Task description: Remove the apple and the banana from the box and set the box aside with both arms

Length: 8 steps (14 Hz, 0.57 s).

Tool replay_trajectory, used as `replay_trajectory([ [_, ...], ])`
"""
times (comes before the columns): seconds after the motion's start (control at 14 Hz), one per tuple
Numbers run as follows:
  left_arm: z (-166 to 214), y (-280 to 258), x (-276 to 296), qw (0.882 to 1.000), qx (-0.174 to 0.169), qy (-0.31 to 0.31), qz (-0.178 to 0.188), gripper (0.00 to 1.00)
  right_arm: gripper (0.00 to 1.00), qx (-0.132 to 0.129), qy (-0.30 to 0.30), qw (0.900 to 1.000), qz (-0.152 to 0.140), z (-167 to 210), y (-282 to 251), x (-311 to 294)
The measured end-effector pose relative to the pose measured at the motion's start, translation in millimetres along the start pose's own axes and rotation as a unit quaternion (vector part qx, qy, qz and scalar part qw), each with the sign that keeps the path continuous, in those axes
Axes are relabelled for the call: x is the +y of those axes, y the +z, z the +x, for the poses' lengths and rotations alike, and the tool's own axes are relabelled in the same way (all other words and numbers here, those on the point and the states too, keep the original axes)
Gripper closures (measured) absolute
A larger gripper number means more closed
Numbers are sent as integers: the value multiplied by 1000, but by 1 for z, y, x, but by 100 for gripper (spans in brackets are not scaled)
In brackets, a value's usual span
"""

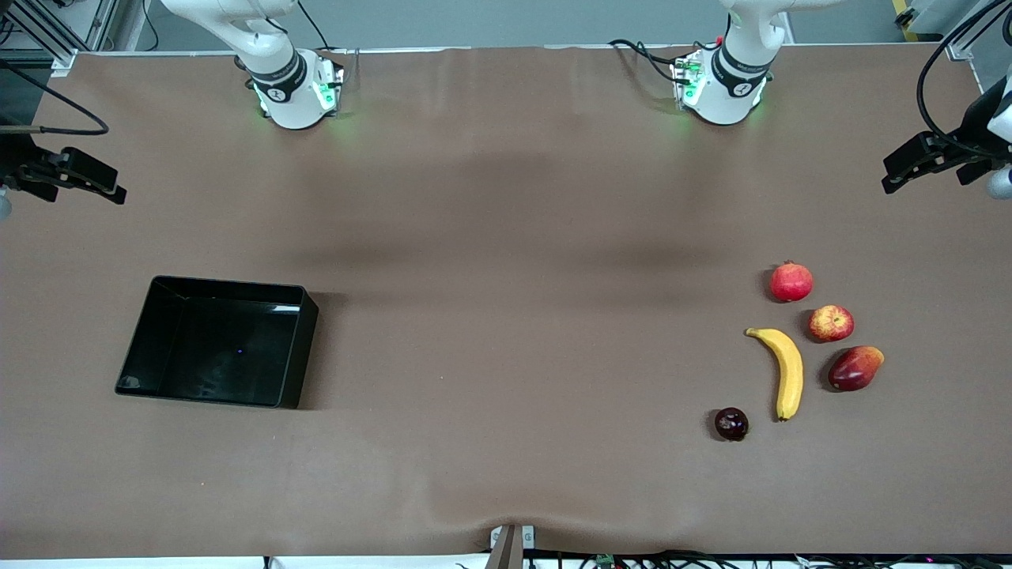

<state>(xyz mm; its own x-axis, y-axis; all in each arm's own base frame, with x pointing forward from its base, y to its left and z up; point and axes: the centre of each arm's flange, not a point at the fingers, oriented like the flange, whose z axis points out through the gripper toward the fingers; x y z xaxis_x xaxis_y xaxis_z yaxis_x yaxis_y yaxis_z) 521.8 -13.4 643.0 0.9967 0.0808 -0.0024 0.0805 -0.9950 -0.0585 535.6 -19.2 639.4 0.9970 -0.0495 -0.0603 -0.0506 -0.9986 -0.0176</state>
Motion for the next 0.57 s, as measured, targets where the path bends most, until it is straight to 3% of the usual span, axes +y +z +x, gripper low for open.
replay_trajectory([
  [0.57,0,0,2,1000,1,0,0,0,0,3,-3,1000,0,0,-4,-2],
])
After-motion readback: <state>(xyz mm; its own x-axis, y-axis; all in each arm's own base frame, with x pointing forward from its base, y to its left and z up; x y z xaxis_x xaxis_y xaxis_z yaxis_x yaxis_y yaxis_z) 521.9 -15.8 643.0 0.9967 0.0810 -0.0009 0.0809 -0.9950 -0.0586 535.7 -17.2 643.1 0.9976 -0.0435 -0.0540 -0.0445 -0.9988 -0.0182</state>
